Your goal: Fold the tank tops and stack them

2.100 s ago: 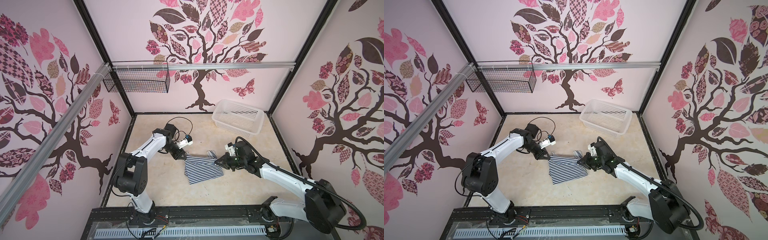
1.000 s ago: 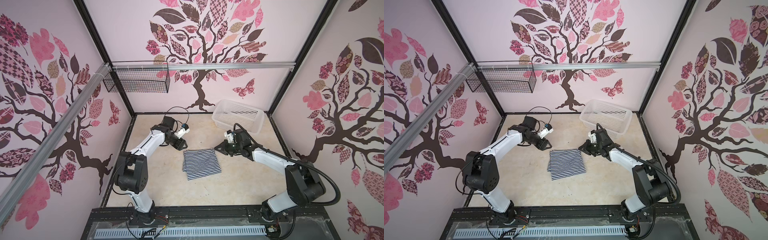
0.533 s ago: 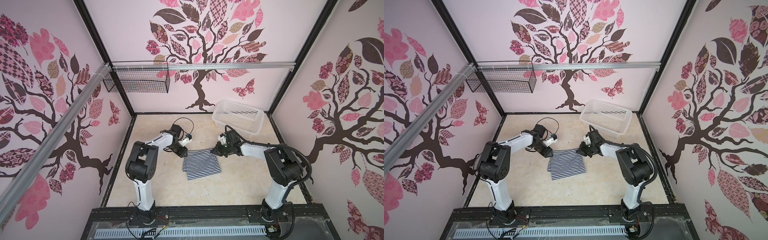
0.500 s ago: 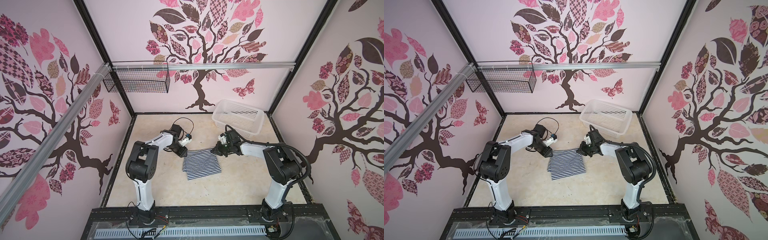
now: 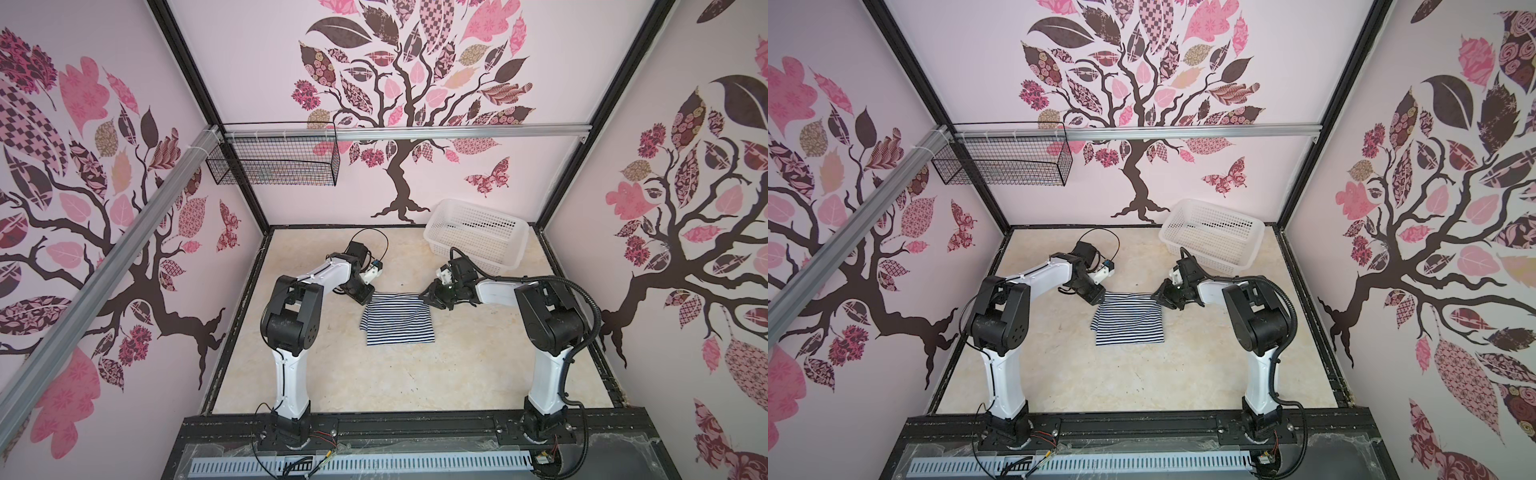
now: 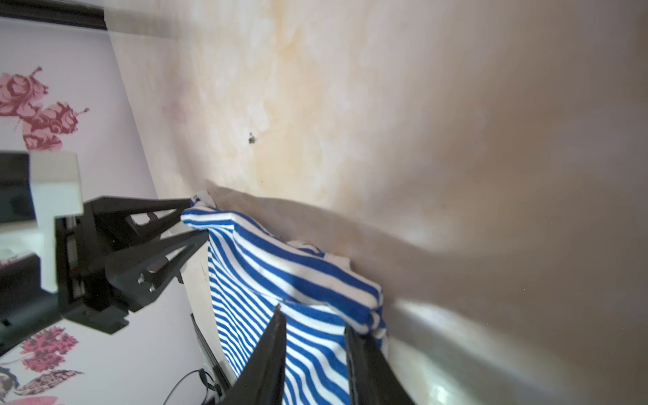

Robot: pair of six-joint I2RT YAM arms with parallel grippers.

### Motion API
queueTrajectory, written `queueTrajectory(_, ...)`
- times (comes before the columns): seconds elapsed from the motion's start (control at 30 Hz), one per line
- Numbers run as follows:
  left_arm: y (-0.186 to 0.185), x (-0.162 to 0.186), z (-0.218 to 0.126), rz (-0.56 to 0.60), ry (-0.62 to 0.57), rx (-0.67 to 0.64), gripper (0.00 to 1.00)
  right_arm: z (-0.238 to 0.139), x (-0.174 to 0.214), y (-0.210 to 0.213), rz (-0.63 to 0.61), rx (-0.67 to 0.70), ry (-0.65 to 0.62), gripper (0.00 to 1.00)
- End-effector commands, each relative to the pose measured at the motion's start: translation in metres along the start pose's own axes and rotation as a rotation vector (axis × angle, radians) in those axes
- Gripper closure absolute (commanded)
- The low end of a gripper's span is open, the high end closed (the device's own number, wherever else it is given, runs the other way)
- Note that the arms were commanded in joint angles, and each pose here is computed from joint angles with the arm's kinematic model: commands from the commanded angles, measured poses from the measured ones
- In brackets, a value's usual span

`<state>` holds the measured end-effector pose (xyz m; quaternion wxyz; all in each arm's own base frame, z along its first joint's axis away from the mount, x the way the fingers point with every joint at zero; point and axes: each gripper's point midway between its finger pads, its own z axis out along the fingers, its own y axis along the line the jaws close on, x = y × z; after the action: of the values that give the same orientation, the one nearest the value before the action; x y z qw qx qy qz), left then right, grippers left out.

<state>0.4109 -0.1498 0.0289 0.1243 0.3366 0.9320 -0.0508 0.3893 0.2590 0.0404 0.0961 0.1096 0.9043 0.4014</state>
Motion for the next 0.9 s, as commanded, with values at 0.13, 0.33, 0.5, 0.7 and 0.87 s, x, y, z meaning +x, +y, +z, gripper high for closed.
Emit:
queueTrajectory(0.13,0.015,-0.023,-0.051,-0.035,-0.093,-0.051,0.53,-0.028,0.03,0.051,-0.124,-0.019,0.026,0.5)
queueTrajectory(0.33,0.005,-0.028,-0.121,-0.037,-0.248,-0.082,0.45,-0.061,0.049,0.093,-0.214,-0.051,-0.025,0.46)
queueTrajectory(0.5,-0.012,-0.007,-0.142,-0.02,-0.298,-0.067,0.44,-0.086,0.058,0.091,-0.221,-0.047,-0.075,0.44)
queueTrajectory(0.7,-0.016,0.011,-0.146,-0.018,-0.316,-0.104,0.44,-0.094,0.068,0.075,-0.219,-0.006,-0.084,0.43)
queueTrajectory(0.87,-0.028,0.02,-0.141,-0.004,-0.292,-0.057,0.44,-0.095,0.074,0.062,-0.208,0.019,-0.083,0.42)
